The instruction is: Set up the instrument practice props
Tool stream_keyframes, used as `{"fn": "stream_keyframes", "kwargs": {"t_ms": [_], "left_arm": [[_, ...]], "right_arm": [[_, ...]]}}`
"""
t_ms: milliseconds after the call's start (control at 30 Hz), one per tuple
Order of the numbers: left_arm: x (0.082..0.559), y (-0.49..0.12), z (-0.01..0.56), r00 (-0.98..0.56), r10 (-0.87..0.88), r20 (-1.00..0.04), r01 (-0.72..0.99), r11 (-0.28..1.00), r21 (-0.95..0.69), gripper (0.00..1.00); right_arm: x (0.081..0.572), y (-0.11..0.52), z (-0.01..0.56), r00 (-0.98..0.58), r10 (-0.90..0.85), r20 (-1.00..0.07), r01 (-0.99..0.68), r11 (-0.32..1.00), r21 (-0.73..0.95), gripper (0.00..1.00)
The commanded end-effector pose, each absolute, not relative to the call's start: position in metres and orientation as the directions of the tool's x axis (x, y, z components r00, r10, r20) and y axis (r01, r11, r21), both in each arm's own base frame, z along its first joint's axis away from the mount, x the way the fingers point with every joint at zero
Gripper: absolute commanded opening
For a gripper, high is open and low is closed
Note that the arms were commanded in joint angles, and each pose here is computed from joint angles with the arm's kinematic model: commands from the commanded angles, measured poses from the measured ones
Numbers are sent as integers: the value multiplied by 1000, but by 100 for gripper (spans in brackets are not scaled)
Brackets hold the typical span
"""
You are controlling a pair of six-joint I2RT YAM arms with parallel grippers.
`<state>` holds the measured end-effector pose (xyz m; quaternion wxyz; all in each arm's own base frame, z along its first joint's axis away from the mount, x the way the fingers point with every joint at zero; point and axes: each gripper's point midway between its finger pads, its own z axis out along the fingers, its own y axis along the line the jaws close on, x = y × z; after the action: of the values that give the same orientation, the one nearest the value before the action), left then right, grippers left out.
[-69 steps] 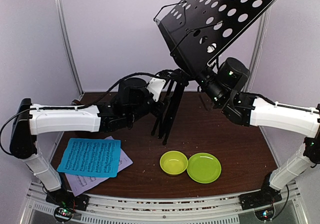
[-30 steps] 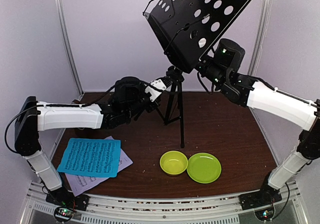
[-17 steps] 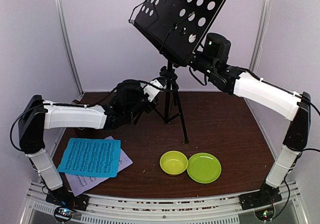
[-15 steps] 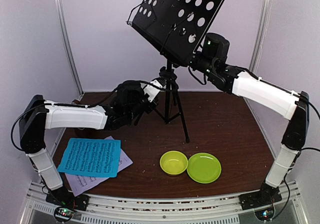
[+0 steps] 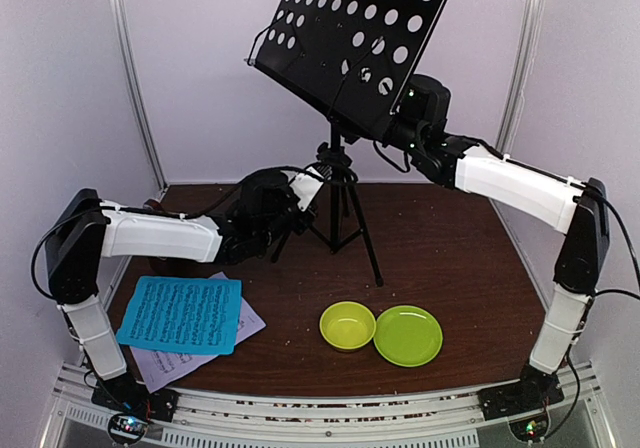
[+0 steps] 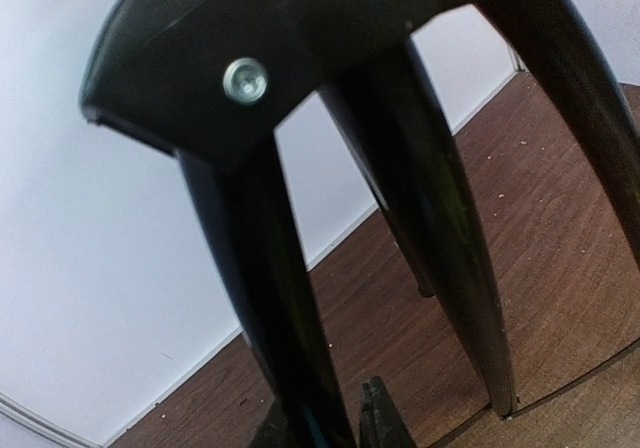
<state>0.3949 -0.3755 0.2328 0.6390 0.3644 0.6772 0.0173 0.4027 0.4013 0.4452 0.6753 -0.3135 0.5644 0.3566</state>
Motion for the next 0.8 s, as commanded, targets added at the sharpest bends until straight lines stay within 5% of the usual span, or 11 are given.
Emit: {"fn": "stream_keyframes", "kwargs": {"t_ms": [0,333,767], "left_arm": [[378,-396,192,115,627,-771,563,598,571,0],[381,-399,181,93,638,-764,571,595,566,0],[383,-400,168,53,635,-770,583,606,540,1]], "right_arm": [[342,384,553,343,407,-847,-884,445,-144,0],[352,392,528,302,391,-870,-896,429,-118,0],[356,396,513,247,394,-885,-910,407,-73,35]]}}
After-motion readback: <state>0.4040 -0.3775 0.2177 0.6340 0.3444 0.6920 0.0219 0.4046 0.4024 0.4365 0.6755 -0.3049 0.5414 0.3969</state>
